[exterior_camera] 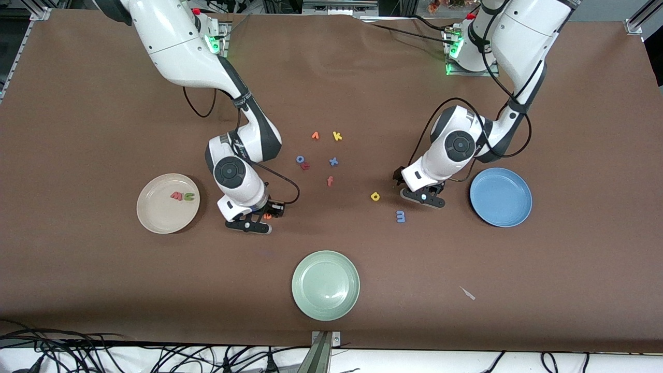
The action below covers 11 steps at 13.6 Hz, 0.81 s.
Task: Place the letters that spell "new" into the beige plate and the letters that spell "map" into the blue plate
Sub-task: 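Grasp the orange e with the right gripper while the left gripper lowers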
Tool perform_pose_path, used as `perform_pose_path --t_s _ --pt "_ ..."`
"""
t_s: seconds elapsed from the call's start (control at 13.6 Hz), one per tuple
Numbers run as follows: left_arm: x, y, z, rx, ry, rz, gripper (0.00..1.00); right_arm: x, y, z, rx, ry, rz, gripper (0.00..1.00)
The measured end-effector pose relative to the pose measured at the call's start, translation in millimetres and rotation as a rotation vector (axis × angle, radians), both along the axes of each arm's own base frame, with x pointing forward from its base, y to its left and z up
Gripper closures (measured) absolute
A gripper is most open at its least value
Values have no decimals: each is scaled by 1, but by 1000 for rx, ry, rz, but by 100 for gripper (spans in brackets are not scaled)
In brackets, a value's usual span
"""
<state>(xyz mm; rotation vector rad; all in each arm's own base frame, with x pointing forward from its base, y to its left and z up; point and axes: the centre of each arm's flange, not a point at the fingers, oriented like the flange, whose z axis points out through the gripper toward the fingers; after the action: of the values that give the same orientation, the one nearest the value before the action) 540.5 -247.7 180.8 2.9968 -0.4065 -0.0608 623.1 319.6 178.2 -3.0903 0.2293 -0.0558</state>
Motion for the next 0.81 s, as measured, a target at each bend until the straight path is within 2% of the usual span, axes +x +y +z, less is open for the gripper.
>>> perform_pose_path --t_s 0.07,0.15,0.22,0.29,0.37,0.44,0.51,0.74,0.81 --pt "-1 -4 0 -1 0 -7 4 0 0 0 0 -1 -1 51" --pt "-3 -10 -1 -1 0 -16 4 0 0 0 0 -1 -1 51" --pt "-5 -16 -2 -2 1 -26 10 1 -1 1 0 -2 -1 56" --pt "-7 -20 -4 -1 3 -33 10 1 -1 1 0 -2 -1 56" --pt "-7 -20 -7 2 6 -34 17 1 -1 1 1 -3 -2 64" --pt "-6 -18 -10 6 9 -31 27 2 -1 2 4 -2 -6 64" --pt "-4 -15 -12 9 9 -28 27 2 -1 2 11 1 -13 72" --pt "3 -10 -10 12 -4 -26 59 2 -1 2 23 5 -26 72" --pt "5 -11 -9 11 -7 -25 60 2 -1 2 23 5 -27 72"
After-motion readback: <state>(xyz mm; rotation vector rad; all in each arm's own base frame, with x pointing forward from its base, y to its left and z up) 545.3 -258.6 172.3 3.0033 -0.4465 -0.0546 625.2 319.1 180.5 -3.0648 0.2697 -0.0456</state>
